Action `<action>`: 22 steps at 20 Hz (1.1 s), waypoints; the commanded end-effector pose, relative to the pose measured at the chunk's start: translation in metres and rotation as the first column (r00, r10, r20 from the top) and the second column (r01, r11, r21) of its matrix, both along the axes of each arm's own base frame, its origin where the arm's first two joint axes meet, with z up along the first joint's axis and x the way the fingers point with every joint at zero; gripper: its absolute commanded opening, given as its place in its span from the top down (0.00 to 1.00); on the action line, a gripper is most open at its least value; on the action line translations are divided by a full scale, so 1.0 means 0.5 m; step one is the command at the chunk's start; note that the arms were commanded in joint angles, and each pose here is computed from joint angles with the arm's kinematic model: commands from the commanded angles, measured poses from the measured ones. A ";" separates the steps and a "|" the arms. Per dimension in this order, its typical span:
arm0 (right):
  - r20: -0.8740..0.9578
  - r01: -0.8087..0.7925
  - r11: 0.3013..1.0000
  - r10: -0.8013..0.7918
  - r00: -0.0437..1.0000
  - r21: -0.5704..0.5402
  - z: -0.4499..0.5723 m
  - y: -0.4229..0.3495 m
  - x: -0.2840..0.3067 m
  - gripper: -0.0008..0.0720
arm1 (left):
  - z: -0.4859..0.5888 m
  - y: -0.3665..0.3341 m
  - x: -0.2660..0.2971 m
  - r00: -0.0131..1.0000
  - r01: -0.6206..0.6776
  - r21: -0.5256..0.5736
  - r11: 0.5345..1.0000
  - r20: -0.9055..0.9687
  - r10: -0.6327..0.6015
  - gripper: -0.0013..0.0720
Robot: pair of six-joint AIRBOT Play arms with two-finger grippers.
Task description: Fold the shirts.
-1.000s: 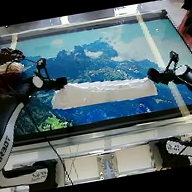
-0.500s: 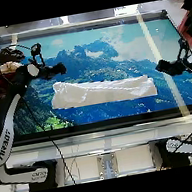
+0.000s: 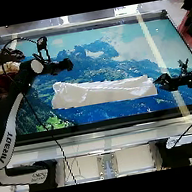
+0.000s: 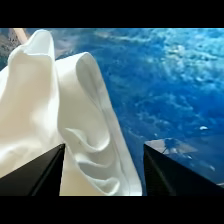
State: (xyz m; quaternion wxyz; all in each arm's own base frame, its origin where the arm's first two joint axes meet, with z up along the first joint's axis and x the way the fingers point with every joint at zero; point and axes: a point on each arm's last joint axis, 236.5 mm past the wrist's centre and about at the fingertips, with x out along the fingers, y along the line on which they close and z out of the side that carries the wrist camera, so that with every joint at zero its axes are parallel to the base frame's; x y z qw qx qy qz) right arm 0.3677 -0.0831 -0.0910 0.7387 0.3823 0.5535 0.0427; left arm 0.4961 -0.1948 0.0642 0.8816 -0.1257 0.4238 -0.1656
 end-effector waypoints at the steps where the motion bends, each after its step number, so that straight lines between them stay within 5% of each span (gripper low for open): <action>1: 0.053 -0.006 0.995 0.001 0.999 0.104 -0.023 0.040 0.033 0.18 | 0.005 -0.016 -0.006 1.000 0.006 -0.028 1.000 -0.008 -0.006 0.03; 7: 0.115 -0.095 0.969 0.070 0.991 0.228 -0.014 0.151 0.073 0.20 | -0.001 -0.018 -0.014 1.000 0.013 -0.027 1.000 -0.028 -0.014 0.05; 8: 0.129 -0.113 0.961 0.082 0.988 0.251 0.002 0.163 0.079 0.33 | -0.004 -0.019 -0.018 0.999 0.014 -0.028 1.000 -0.039 -0.016 0.15; 10: 0.152 -0.161 0.943 0.121 0.981 0.290 0.039 0.178 0.081 0.71 | -0.007 -0.037 -0.029 0.998 0.035 -0.028 0.999 -0.049 -0.037 0.88; 11: 0.169 -0.182 0.932 0.134 0.976 0.312 0.063 0.183 0.084 0.86 | -0.005 -0.059 -0.033 0.998 0.055 -0.030 0.998 -0.037 -0.056 0.97; 12: 0.185 -0.189 0.925 0.133 0.974 0.329 0.089 0.187 0.090 0.95 | -0.003 -0.087 -0.037 0.997 0.076 -0.034 0.997 -0.020 -0.077 0.97; 22: 0.365 -0.222 0.973 0.186 0.912 0.059 0.380 0.189 0.061 0.95 | -0.303 -0.415 -0.212 0.902 0.350 -0.049 0.935 -0.252 -0.351 0.97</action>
